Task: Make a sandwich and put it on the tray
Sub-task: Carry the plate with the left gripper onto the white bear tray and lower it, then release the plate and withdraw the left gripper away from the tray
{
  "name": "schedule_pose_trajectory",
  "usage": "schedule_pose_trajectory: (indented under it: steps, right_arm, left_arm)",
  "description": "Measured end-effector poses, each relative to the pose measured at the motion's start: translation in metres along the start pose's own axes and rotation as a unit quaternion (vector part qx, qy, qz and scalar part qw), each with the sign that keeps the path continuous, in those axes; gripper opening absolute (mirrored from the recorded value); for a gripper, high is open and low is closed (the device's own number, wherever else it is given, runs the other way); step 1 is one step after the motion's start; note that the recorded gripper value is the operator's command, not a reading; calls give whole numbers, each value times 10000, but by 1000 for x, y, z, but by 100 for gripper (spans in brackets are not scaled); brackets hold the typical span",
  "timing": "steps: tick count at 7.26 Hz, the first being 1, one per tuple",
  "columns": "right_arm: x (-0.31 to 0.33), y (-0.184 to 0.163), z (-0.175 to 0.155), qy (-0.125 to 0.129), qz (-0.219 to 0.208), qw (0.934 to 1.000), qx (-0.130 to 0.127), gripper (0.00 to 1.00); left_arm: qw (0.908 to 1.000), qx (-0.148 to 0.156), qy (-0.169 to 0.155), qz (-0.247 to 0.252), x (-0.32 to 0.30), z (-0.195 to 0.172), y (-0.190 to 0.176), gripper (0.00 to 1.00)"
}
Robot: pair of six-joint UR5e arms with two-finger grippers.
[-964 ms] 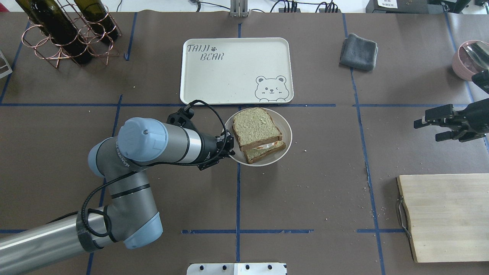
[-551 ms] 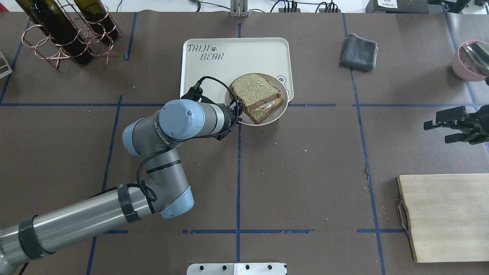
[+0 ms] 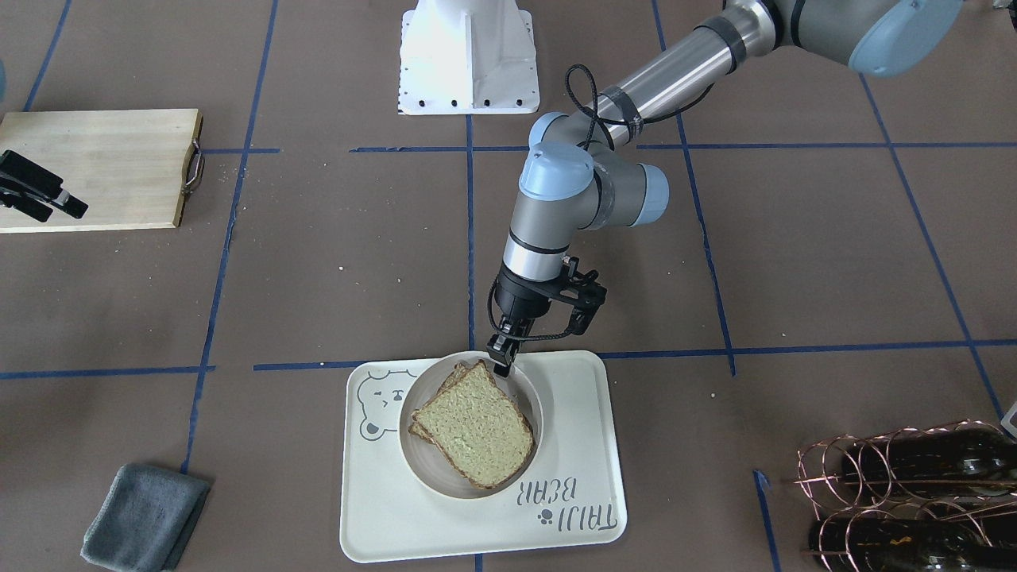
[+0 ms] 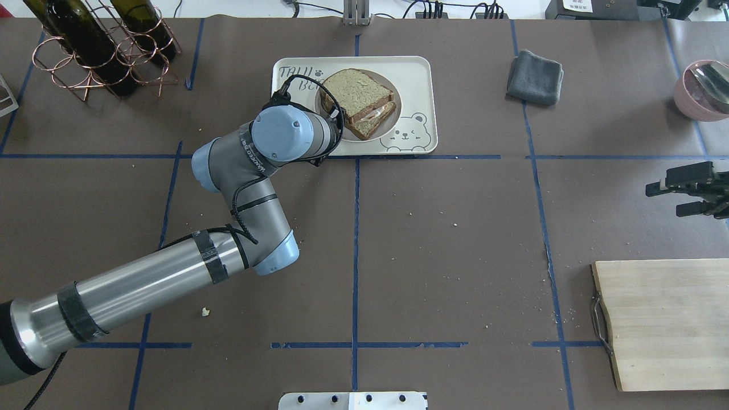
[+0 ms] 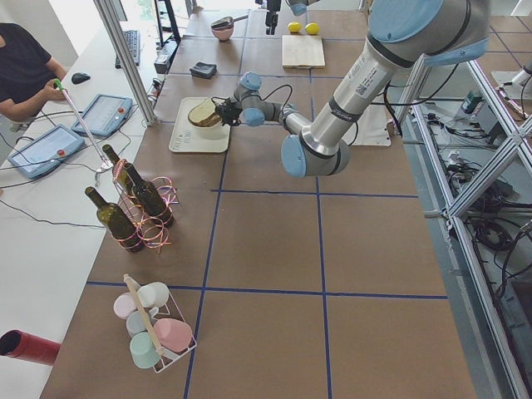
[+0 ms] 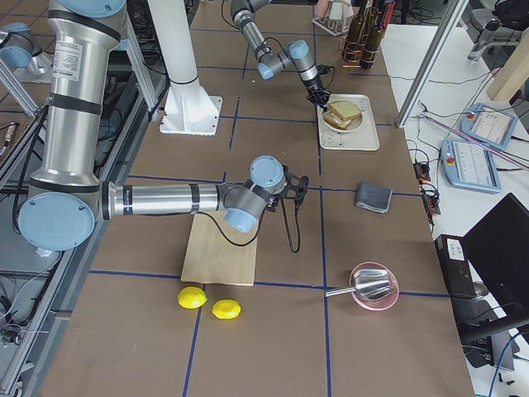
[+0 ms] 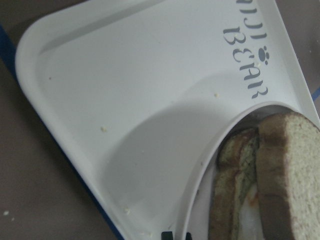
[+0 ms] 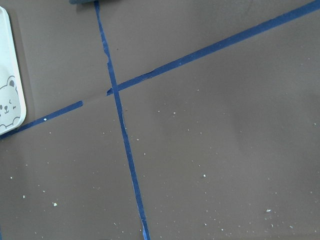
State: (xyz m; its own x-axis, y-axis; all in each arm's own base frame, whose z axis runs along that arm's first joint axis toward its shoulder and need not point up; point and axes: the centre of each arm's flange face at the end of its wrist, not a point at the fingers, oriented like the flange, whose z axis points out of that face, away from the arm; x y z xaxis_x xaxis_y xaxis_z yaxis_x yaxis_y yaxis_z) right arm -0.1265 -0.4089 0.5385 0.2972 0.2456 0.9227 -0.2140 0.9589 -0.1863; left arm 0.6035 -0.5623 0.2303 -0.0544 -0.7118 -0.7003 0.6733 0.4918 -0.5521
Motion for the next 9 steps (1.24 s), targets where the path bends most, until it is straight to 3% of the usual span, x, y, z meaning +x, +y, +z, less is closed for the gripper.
schedule_pose_trajectory:
  steps: [1, 5, 7, 9]
  right_arm:
    - [0, 0, -1, -6, 4, 10000, 2, 100]
    - [2, -1, -1, 1, 24, 10000, 1, 100]
    - [5, -5, -7, -6, 54, 10000, 62, 100]
    - [15, -12, -14, 33, 64, 9999, 152, 100]
  left_arm:
    - [10000, 13, -1, 94, 3, 1, 0, 56]
    - [9980, -146, -57, 606, -3, -7, -3, 51]
    - [9937, -552, -236, 942, -42, -55, -24, 50]
    - [9808, -723, -278, 1788, -72, -118, -44, 50]
